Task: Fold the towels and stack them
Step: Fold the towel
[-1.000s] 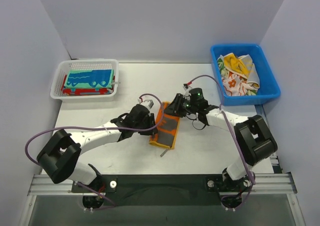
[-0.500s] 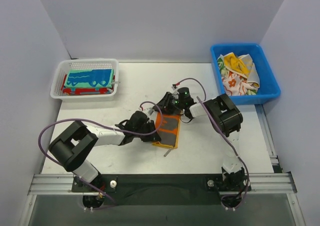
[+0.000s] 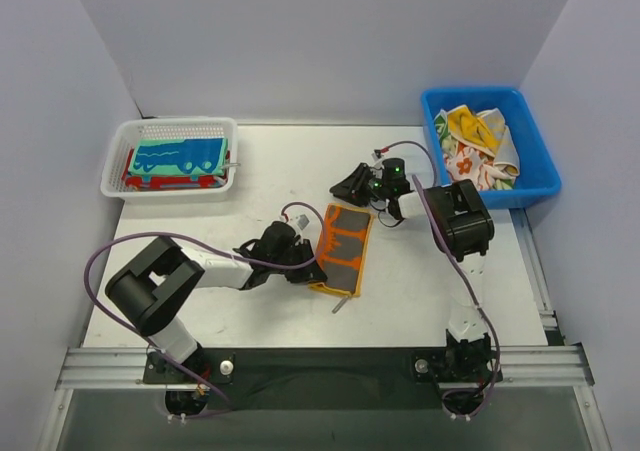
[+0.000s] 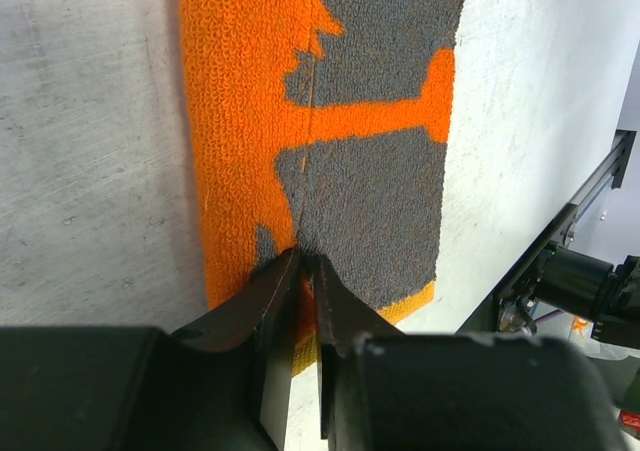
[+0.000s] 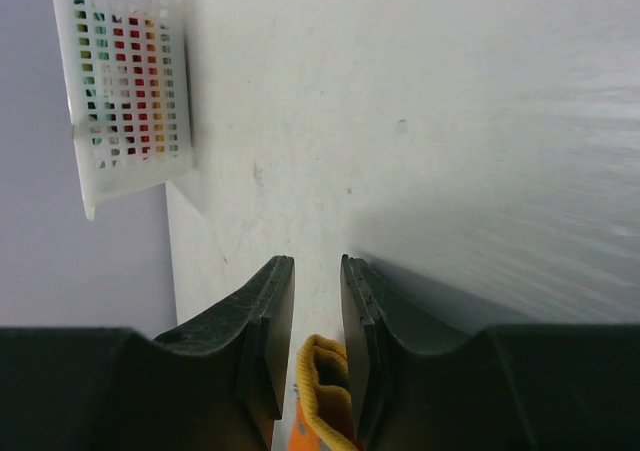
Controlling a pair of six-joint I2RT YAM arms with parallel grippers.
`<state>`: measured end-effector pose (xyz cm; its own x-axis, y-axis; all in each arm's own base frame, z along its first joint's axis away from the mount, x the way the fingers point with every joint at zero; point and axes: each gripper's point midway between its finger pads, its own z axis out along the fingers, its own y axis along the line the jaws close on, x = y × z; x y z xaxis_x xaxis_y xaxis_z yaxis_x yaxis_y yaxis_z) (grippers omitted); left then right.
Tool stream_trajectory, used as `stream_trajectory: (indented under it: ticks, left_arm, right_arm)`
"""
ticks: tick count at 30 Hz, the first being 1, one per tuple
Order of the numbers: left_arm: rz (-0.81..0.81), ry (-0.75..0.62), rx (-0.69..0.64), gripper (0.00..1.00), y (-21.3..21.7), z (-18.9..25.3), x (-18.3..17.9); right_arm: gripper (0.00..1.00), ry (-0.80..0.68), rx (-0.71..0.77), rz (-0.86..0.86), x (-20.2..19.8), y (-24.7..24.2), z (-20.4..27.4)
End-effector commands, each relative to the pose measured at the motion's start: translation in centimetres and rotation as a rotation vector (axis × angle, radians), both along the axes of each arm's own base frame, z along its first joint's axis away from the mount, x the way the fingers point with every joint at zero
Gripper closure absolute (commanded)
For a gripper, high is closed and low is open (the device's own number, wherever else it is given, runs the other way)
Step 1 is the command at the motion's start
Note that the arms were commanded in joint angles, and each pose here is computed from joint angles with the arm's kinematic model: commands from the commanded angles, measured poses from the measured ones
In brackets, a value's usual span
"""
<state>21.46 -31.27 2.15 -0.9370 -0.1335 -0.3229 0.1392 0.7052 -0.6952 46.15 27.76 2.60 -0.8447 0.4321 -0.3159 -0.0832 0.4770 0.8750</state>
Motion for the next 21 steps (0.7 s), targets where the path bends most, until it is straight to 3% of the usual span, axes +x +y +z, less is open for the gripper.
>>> stream_trajectory:
  ticks: [1, 9, 15, 21]
  left_arm:
    - [-0.02, 0.07, 0.099, 0.76, 1.8, -2.5, -1.3]
    - [-0.059, -0.063, 0.173, 0.65, 3.2, 1.6, 3.8]
    - [-0.065, -0.17, 0.234, 0.54, 4.2, 5.4, 4.7]
    - [0.033, -0.124, 0.189, 0.57, 4.6, 4.2, 2.8]
  right_arm:
    - [0.73, -0.033, -0.031, -0.015, 0.8, -1.6, 0.4]
    - [0.73, -0.178, -0.164, -0.033, -1.7, -5.8, 8.4]
    - [0.73, -0.142, -0.379, 0.016, -7.7, -7.7, 8.0]
    - [0.75, -0.104, -0.523, 0.162, -13.7, -6.1, 5.9]
